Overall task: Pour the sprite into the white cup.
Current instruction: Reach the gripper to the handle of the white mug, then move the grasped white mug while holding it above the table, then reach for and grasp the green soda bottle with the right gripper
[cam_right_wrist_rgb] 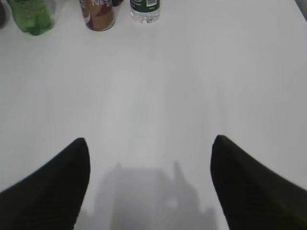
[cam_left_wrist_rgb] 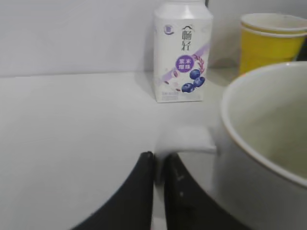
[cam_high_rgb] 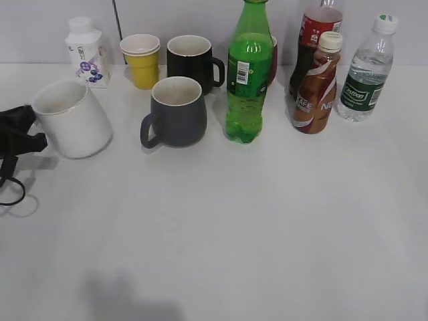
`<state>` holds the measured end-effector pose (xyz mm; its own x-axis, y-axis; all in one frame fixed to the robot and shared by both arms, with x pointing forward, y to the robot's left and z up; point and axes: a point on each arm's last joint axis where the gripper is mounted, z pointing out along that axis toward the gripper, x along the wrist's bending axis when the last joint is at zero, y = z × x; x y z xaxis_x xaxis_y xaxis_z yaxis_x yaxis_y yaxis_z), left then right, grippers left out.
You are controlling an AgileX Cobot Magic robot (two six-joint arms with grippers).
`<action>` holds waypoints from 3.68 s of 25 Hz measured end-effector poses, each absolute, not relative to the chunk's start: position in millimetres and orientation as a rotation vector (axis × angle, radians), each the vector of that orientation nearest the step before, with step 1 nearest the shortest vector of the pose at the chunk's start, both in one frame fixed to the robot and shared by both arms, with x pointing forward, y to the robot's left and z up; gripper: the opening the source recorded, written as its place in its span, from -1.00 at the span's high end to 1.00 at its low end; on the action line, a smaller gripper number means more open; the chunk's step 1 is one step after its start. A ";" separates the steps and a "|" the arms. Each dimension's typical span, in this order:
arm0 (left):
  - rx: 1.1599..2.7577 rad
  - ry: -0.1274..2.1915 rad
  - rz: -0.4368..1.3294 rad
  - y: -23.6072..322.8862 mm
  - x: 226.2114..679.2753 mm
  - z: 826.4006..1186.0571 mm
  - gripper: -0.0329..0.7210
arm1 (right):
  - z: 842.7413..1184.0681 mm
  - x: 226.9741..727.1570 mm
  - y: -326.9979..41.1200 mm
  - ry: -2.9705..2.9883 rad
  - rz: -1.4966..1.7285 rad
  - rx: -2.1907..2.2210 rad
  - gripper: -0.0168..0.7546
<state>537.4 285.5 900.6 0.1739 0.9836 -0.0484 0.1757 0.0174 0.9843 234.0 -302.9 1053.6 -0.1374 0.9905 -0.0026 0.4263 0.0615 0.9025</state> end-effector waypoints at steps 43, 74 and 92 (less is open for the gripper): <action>1.453 1.148 0.892 277.2 495.7 903.6 0.48 | 1053.6 233.9 -302.1 1.655 1.050 1.440 -0.57; 1.498 1.084 0.864 271.9 516.8 897.2 0.80 | 1053.6 233.9 -302.1 1.655 1.051 1.441 -0.57; 1.505 0.952 0.993 271.8 503.2 963.7 0.80 | 1113.5 369.4 -274.7 1.346 1.353 1.155 -0.49</action>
<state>503.2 271.8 963.7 0.3396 0.9347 0.1054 0.0653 -0.1352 0.9887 369.4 -274.7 1113.5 -0.1807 0.9831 0.0301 0.0253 -0.0260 0.9993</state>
